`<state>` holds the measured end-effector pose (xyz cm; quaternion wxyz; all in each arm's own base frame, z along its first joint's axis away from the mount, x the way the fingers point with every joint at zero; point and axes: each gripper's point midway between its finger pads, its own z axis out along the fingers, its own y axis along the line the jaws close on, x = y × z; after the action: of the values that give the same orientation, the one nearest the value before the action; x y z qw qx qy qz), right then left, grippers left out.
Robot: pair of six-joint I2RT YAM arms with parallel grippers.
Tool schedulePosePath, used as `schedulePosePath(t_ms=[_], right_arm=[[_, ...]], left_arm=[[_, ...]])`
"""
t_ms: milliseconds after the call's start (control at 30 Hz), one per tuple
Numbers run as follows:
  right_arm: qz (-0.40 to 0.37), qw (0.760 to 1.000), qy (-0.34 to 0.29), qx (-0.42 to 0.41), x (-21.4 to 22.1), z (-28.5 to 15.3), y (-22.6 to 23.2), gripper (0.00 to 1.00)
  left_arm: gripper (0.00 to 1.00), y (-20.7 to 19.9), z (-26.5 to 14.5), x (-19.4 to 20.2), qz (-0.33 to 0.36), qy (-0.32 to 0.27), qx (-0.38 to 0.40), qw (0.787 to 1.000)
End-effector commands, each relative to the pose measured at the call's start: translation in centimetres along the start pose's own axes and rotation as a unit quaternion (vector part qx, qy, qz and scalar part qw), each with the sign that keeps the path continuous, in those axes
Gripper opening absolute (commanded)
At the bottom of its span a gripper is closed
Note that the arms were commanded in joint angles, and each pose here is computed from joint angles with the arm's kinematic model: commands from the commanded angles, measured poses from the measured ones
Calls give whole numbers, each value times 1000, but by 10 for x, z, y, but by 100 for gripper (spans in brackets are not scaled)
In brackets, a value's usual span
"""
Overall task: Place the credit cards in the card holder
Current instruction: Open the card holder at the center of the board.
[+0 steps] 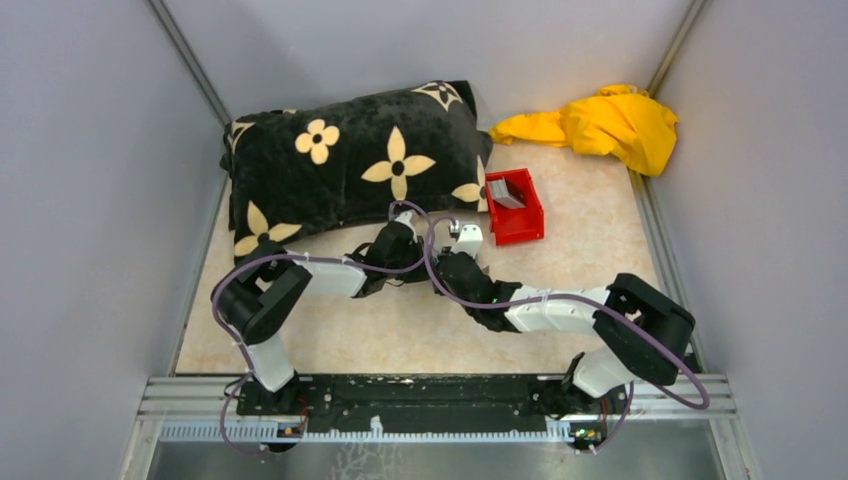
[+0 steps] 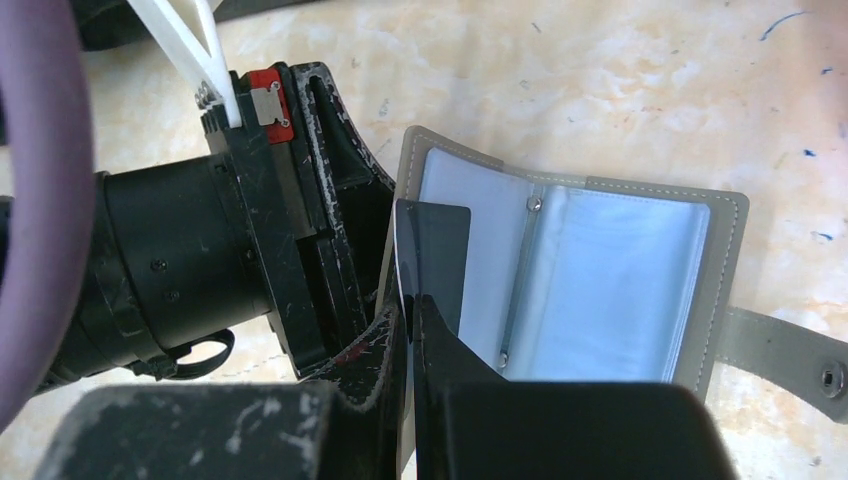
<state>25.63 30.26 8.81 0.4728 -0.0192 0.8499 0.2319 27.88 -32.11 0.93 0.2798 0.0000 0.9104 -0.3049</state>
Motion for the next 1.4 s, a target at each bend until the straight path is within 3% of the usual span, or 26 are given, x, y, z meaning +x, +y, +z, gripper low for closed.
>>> schedulePosePath(t_ms=[0, 733, 1367], right_arm=[[24, 992, 33, -115, 5, -10, 61, 0], [-36, 994, 72, -78, 33, 27, 59, 0], [-55, 990, 113, -57, 63, 40, 43, 0]], left_arm=[[23, 68, -14, 135, 23, 238, -69, 969], [27, 47, -11, 168, 3, 295, 41, 955], [42, 118, -61, 150, -25, 241, -213, 947]])
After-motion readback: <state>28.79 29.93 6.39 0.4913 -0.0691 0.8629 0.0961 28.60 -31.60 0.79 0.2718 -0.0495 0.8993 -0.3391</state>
